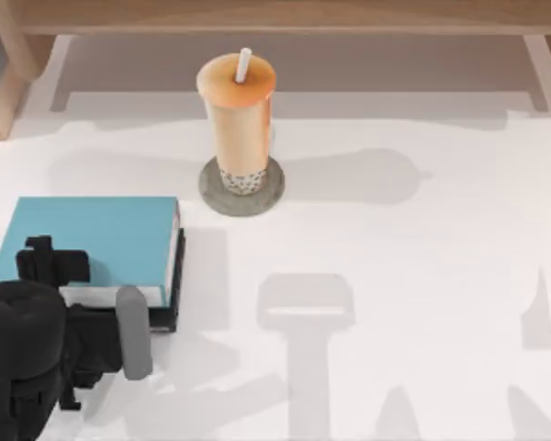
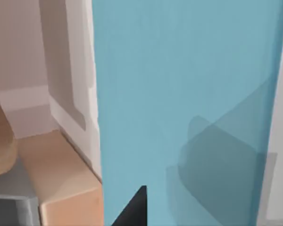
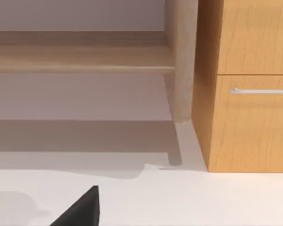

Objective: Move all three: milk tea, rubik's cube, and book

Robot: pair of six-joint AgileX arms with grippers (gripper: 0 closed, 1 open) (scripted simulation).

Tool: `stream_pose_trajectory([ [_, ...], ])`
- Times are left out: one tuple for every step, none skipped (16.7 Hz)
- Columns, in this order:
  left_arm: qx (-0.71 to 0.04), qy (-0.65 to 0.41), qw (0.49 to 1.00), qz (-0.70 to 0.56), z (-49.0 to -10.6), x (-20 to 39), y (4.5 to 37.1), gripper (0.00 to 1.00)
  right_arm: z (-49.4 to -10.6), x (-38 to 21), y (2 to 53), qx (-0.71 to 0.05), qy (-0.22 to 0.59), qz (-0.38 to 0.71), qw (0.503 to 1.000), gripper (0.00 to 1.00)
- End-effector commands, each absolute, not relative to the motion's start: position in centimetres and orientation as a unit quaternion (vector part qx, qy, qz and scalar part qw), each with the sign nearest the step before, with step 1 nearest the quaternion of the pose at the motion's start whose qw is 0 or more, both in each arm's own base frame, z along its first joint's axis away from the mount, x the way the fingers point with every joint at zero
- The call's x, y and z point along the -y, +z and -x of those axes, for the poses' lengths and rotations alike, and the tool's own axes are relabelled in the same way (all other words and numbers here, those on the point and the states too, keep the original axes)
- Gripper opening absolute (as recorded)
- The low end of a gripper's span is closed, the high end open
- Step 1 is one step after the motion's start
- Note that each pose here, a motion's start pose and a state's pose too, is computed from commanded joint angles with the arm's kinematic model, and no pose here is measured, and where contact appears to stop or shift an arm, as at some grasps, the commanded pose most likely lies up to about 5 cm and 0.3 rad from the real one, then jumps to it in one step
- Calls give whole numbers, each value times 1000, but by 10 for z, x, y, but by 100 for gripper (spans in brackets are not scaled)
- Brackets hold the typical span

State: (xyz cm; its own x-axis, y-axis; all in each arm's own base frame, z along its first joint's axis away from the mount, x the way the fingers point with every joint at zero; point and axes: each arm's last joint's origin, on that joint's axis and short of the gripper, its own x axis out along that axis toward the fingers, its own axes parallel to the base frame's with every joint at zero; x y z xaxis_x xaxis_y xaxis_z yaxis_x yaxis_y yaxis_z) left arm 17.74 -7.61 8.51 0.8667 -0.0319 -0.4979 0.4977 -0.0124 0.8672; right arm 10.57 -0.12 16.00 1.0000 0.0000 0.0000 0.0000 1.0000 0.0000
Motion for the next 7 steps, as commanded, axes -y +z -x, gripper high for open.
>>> stream_pose_trajectory([
  [-170,-194,682,-684,-177,76,85,98,-106,1,160,0,0,0,1000,100],
  [-170,-194,682,-684,-177,76,85,100,-106,1,160,0,0,0,1000,100],
  [-170,-194,682,-684,-177,76,85,100,-106,1,160,0,0,0,1000,100],
  [-170,-194,682,-684,-177,76,85,100,-106,1,160,0,0,0,1000,100],
  [-170,-194,682,-684,-177,76,85,100,-106,1,160,0,0,0,1000,100],
  [-170,-194,682,-684,-177,76,85,100,-106,1,160,0,0,0,1000,100],
  [-170,-194,682,-684,-177,76,85,100,-106,1,160,0,0,0,1000,100],
])
